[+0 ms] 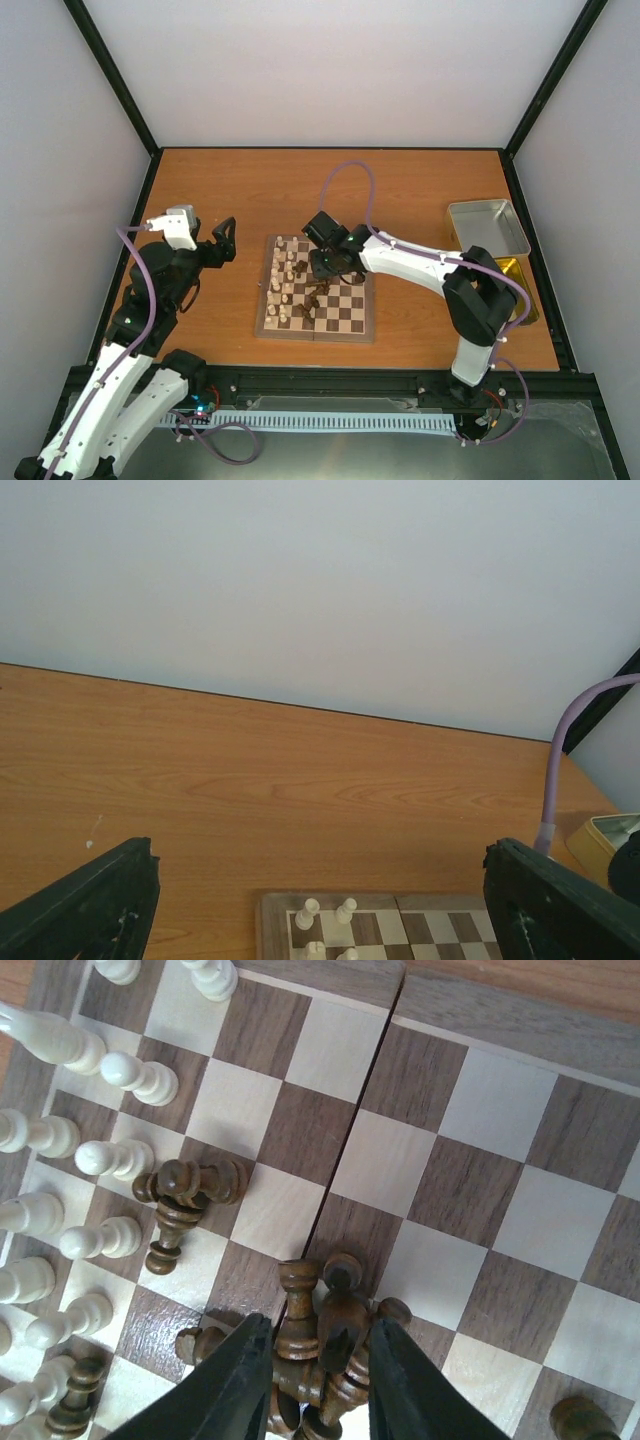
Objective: Set up the chess pieces on the board
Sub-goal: Pick up the chess piece from the chessboard.
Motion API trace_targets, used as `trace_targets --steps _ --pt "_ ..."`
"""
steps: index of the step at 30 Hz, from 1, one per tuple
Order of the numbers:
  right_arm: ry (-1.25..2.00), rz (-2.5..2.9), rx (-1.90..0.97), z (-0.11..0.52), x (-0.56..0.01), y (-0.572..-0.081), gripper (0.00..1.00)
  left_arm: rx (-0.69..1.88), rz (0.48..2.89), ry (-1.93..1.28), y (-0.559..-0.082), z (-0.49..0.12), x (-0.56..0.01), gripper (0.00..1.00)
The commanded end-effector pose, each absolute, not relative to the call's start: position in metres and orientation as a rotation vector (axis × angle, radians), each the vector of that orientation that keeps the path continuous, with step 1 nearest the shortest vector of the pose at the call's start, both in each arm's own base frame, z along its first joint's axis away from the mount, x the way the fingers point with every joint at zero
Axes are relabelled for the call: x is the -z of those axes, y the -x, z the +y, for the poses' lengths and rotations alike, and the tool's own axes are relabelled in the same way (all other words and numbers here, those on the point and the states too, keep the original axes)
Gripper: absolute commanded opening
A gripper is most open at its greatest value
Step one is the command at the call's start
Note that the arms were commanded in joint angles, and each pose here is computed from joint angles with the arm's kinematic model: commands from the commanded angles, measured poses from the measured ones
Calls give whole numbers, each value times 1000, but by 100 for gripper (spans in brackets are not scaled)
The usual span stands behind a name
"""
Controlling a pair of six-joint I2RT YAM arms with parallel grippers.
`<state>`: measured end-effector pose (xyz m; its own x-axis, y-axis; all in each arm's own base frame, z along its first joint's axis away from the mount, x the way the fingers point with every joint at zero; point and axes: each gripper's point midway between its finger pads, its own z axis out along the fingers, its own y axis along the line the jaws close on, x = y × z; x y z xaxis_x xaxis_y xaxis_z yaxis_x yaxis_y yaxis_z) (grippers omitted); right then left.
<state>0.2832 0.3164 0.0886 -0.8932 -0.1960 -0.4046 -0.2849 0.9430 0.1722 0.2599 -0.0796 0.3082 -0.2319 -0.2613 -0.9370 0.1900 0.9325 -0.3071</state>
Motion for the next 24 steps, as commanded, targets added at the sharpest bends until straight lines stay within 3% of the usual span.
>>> trace_targets --steps 1,7,15,24 --pt "325 2705 -284 319 -87 -290 27 407 1761 59 -261 -79 -305 90" --pt "327 2733 -246 317 -73 -289 22 404 1760 61 -263 -79 -305 90" --pt "319 2721 -253 319 -75 -292 5 402 1769 64 -266 -80 -302 90" --pt "303 2635 -371 316 -112 -286 4 411 1783 52 -270 -84 -299 90"
